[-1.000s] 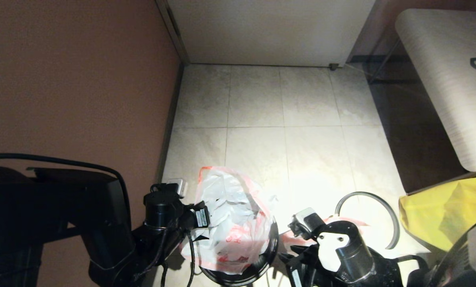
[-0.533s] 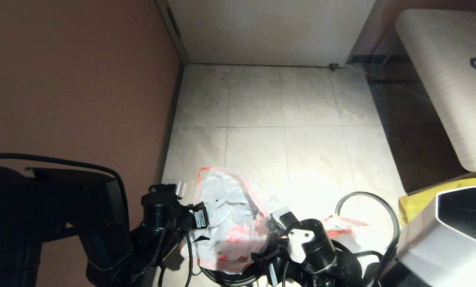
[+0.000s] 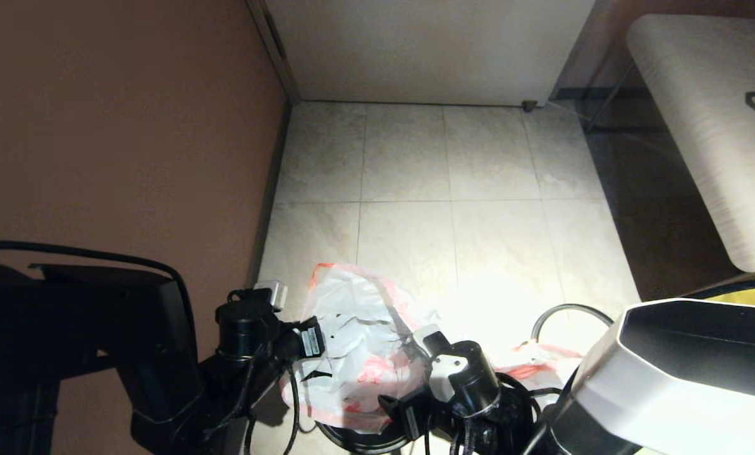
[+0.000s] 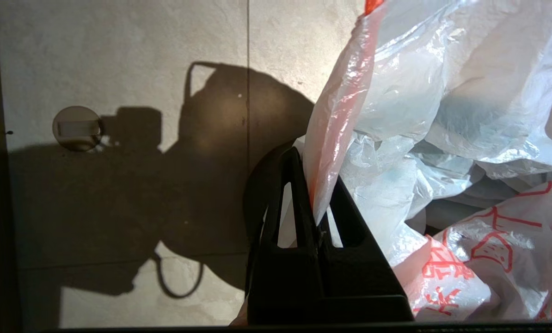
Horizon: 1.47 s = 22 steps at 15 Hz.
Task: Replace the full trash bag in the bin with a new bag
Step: Put the new garbage bag on the trash can
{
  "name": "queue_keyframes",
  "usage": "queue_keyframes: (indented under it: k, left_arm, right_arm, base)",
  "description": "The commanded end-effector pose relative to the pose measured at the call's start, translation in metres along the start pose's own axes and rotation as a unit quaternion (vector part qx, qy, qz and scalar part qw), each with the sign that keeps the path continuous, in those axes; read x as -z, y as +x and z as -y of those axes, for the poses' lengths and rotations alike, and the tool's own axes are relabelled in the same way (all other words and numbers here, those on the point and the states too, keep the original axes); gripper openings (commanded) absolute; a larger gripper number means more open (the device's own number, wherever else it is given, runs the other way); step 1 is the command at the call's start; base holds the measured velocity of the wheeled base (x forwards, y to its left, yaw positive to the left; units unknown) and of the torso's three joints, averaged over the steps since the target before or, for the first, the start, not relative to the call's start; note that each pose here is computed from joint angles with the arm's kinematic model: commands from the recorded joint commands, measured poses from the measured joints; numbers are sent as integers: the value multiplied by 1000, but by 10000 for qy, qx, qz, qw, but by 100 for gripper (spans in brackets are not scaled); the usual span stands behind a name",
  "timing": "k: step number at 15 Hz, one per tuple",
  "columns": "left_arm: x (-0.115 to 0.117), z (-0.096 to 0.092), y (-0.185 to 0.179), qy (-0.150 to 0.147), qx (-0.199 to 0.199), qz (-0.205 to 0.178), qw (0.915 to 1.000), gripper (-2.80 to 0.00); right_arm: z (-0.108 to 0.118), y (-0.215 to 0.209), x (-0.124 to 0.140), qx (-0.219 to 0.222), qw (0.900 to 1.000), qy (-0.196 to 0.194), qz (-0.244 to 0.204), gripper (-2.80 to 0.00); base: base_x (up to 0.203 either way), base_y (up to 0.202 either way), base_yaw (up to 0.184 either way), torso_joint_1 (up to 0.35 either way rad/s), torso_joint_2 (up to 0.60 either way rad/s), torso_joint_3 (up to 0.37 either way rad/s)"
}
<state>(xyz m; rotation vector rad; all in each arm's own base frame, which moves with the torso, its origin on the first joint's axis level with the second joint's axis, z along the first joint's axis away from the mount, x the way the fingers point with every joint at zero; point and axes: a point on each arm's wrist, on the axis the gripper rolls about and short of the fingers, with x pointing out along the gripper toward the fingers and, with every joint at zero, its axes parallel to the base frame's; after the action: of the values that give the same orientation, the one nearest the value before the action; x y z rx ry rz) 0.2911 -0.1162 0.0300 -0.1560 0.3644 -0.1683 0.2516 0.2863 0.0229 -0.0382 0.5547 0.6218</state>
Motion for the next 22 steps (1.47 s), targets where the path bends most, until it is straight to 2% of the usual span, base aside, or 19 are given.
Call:
queue_keyframes:
  k: [1, 5, 6, 14, 17, 19, 22]
  left_arm:
    - [-3, -4, 0, -45, -51, 69, 10000, -280]
    - [-7, -5, -1, -143, 19, 108, 9998, -280]
    - [-7, -5, -1, -165, 30, 112, 9998, -280]
    - [-10, -5, -4, -218, 56, 137, 9997, -280]
    - [-14, -4, -13, -292, 351, 94, 9989, -280]
    - [-6, -5, -18, -234, 326, -95, 9991, -280]
    - [23, -5, -35, 107, 323, -727, 9968, -280]
  right_arm:
    - [0, 20, 3, 24, 10000, 23, 21, 0]
    - [5, 36, 12, 111, 9998, 21, -138, 0]
    - [4, 41, 10, 103, 9999, 33, -83, -280]
    - [3, 35, 0, 81, 9999, 60, 37, -280]
    - [9, 15, -15, 144, 9998, 139, 82, -280]
    - [14, -7, -19, 222, 9994, 234, -113, -280]
    - [20, -34, 10, 378, 9963, 192, -743, -280]
  base:
    - [0, 0, 0, 0, 0, 0]
    - [0, 0, 0, 0, 0, 0]
    - [0, 0, 0, 0, 0, 0]
    - [0, 0, 0, 0, 0, 0]
    - [0, 0, 0, 0, 0, 0]
    - [0, 0, 0, 0, 0, 0]
    - [0, 0, 0, 0, 0, 0]
